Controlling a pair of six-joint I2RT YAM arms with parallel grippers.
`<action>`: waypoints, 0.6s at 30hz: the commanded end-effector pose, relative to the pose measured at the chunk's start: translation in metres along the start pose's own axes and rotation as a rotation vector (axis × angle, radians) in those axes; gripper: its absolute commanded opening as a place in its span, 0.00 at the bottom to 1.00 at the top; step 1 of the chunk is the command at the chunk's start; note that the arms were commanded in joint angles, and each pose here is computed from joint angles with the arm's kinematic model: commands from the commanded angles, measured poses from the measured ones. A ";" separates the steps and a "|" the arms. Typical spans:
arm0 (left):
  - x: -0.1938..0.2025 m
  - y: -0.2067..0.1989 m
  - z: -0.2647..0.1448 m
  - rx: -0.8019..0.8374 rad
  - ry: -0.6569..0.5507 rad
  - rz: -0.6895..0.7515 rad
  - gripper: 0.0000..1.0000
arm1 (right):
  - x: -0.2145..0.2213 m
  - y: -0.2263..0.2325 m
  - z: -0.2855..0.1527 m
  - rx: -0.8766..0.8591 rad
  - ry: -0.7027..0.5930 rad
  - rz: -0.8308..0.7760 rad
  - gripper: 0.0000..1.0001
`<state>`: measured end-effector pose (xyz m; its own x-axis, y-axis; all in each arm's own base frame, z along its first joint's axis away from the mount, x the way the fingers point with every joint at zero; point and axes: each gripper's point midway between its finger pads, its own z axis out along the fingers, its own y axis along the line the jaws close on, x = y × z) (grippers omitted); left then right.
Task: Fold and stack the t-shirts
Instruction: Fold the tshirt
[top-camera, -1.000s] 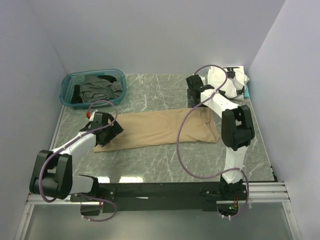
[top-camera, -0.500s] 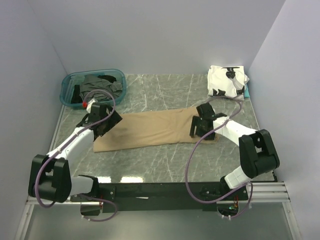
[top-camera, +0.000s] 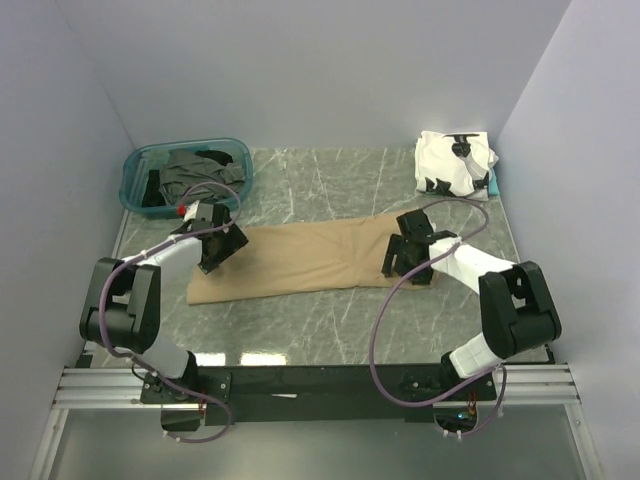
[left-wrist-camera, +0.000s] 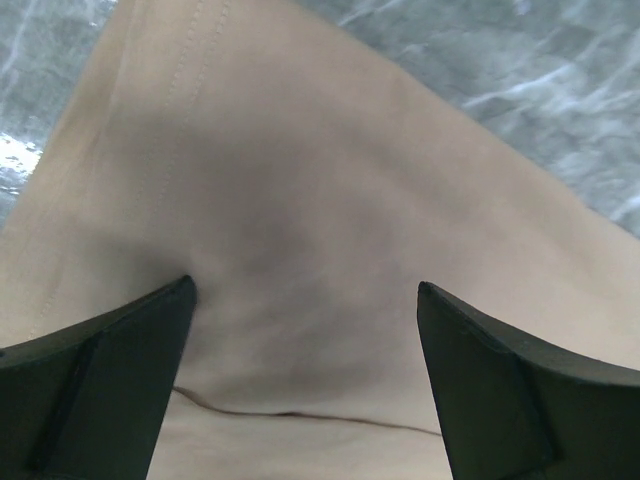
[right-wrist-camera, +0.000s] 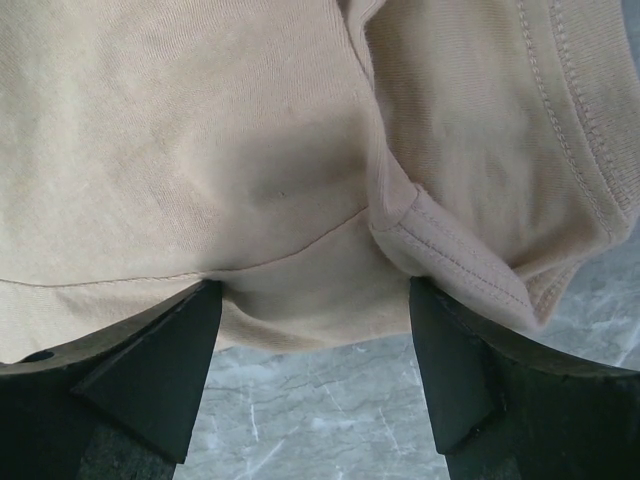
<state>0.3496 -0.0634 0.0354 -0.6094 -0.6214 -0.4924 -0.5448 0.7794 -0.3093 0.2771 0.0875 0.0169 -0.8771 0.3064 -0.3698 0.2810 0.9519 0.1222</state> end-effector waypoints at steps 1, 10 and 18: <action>0.005 0.009 0.002 -0.049 0.023 -0.008 1.00 | -0.012 -0.004 0.008 0.042 0.008 -0.028 0.82; 0.100 0.044 -0.042 -0.024 0.208 -0.070 0.99 | -0.104 0.057 0.051 0.022 -0.018 -0.108 0.81; 0.172 -0.004 -0.123 0.309 0.341 -0.226 0.99 | -0.165 0.143 0.072 -0.056 -0.009 -0.251 0.80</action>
<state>0.1974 -0.1590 0.0432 -0.6987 -0.6660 -0.2613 -0.4583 0.6971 -0.5514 0.4857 0.1446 0.0248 -0.8894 0.1468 -0.4328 0.1304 0.9892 0.0673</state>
